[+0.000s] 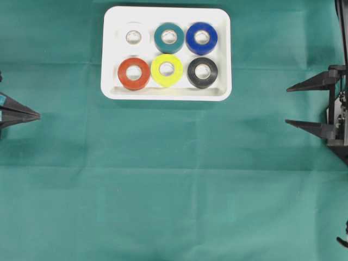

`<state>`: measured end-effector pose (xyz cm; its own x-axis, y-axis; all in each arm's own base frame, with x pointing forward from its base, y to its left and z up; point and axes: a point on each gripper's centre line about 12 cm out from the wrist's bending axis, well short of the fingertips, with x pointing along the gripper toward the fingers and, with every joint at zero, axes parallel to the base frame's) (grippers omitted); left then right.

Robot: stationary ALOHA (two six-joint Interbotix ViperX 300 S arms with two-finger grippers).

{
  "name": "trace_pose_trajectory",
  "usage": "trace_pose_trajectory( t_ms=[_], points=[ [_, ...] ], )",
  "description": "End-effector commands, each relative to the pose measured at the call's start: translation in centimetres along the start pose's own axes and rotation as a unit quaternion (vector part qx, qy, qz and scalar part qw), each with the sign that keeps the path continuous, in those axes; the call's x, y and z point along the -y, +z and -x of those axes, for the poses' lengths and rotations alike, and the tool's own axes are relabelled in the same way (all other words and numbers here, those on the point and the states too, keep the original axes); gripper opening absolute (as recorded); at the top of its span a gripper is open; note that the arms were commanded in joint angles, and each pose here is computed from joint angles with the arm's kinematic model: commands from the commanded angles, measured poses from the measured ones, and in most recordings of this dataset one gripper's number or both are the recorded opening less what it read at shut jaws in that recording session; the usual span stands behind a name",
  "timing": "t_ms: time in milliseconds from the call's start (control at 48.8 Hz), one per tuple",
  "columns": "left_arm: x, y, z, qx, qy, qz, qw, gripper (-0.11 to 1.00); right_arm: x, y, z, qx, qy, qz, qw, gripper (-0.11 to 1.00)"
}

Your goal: Put the tape into the white case with the right arm.

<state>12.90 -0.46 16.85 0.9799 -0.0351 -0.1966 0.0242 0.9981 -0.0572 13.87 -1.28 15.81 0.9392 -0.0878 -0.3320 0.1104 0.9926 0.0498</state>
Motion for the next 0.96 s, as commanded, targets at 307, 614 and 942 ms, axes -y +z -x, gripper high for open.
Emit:
trace_pose_trajectory(
  t_ms=[307, 614, 942],
  points=[
    [0.0, 0.43, -0.06, 0.005, 0.001, 0.0, 1.0, 0.0, -0.34, -0.25, -0.02, 0.011, 0.016, 0.001, 0.9998, 0.75],
    [0.03, 0.53, -0.04, 0.007, 0.0, 0.001, 1.0, 0.0, -0.51, -0.62, -0.01, 0.015, 0.024, 0.003, 0.9996, 0.74],
    [0.01, 0.51, -0.05, 0.006, 0.001, 0.0, 1.0, 0.0, -0.52, -0.6, 0.0, 0.015, 0.024, 0.002, 0.9996, 0.75]
  ],
)
